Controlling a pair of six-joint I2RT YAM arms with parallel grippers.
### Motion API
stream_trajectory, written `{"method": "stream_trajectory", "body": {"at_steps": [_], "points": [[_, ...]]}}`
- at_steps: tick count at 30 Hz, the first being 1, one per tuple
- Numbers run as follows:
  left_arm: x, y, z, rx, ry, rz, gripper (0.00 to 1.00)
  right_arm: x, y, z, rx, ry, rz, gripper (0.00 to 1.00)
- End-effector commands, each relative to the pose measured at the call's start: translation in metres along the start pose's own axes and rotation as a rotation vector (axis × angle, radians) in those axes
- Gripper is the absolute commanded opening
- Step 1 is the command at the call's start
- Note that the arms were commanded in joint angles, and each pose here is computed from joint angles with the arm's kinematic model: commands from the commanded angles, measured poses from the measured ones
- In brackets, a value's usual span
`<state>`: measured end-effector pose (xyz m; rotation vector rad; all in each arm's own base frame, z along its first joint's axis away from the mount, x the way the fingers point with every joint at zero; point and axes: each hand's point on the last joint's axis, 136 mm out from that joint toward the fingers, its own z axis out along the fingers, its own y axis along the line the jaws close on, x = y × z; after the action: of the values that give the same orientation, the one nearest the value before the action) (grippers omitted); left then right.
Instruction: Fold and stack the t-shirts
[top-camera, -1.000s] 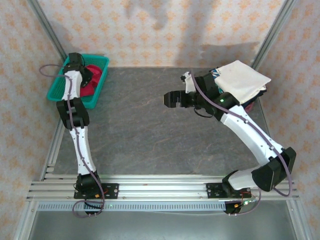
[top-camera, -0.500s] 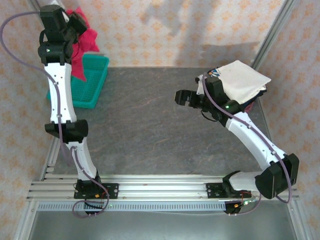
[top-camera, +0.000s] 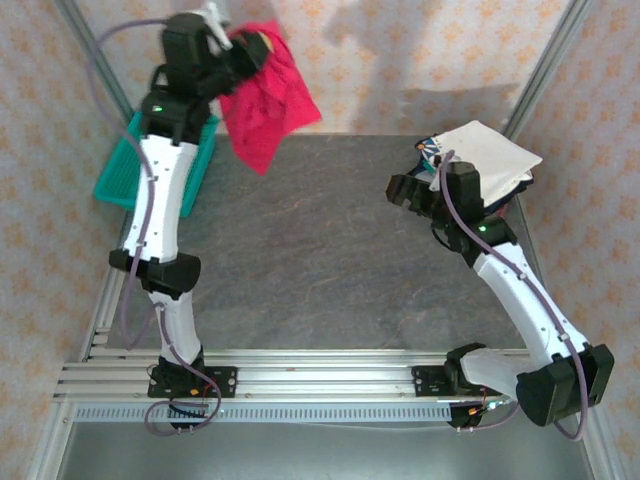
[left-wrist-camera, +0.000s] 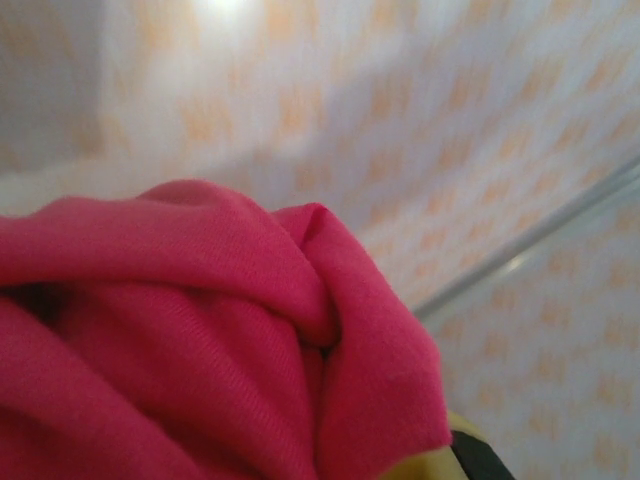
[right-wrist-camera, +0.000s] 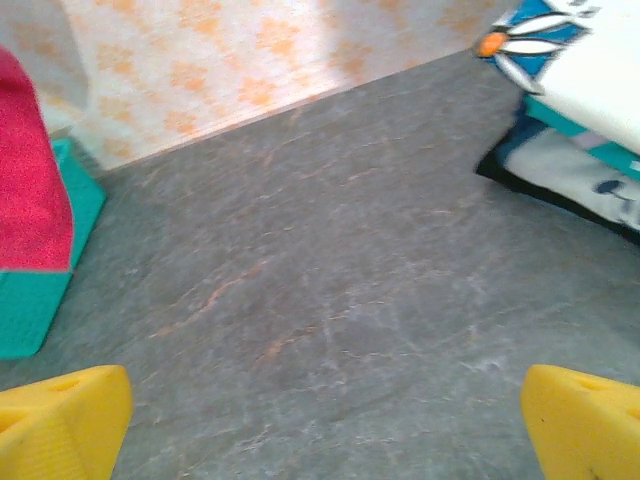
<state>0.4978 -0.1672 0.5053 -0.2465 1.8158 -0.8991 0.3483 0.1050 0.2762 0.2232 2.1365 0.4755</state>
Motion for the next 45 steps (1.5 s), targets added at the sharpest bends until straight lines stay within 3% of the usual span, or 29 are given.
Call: {"method": "stream_trajectory", "body": {"at_steps": [1, 2, 4, 5, 6, 8, 17, 23, 27, 30, 33, 35, 38, 45], "points": [[0.082, 0.005, 0.027, -0.007, 0.176, 0.003, 0.00, 0.011, -0.029, -0.005, 0.090, 0.002, 0.038, 0.99], [0.113, 0.013, 0.037, -0.008, 0.222, -0.021, 0.04, 0.016, -0.033, -0.003, 0.098, 0.010, 0.038, 0.99], [0.162, 0.049, 0.052, -0.082, 0.295, -0.085, 0.64, 0.026, -0.040, 0.000, 0.112, 0.033, 0.035, 0.99], [0.182, 0.070, 0.056, -0.119, 0.321, -0.132, 0.86, 0.031, -0.044, 0.002, 0.125, 0.048, 0.035, 0.99], [0.193, 0.084, 0.057, -0.138, 0.329, -0.157, 0.99, 0.035, -0.046, 0.003, 0.132, 0.061, 0.035, 0.99], [0.202, 0.106, 0.047, -0.197, 0.333, -0.167, 1.00, 0.043, -0.048, 0.005, 0.136, 0.094, 0.033, 0.99], [0.176, 0.126, -0.046, -0.347, 0.291, -0.118, 1.00, 0.078, -0.044, 0.015, 0.076, 0.235, 0.026, 0.99], [0.214, 0.177, -0.076, -0.496, 0.319, -0.209, 1.00, 0.098, -0.034, 0.042, 0.020, 0.388, -0.017, 0.99], [0.252, 0.180, -0.071, -0.461, 0.376, -0.282, 0.96, 0.112, -0.045, 0.060, 0.050, 0.433, -0.030, 0.99], [0.294, 0.167, -0.064, -0.452, 0.489, -0.237, 0.94, 0.115, -0.056, 0.078, 0.108, 0.461, -0.034, 1.00], [0.338, 0.159, -0.047, -0.370, 0.569, -0.281, 0.92, 0.110, -0.061, 0.097, 0.160, 0.471, 0.023, 0.99], [0.364, 0.167, -0.039, -0.387, 0.631, -0.299, 0.87, 0.108, -0.067, 0.108, 0.203, 0.463, 0.066, 0.98], [0.386, 0.158, -0.018, -0.338, 0.688, -0.286, 0.84, 0.105, -0.070, 0.119, 0.208, 0.468, 0.089, 0.97], [0.420, 0.175, 0.026, -0.404, 0.741, -0.269, 0.75, 0.095, -0.107, 0.136, 0.296, 0.476, 0.217, 0.89]]}}
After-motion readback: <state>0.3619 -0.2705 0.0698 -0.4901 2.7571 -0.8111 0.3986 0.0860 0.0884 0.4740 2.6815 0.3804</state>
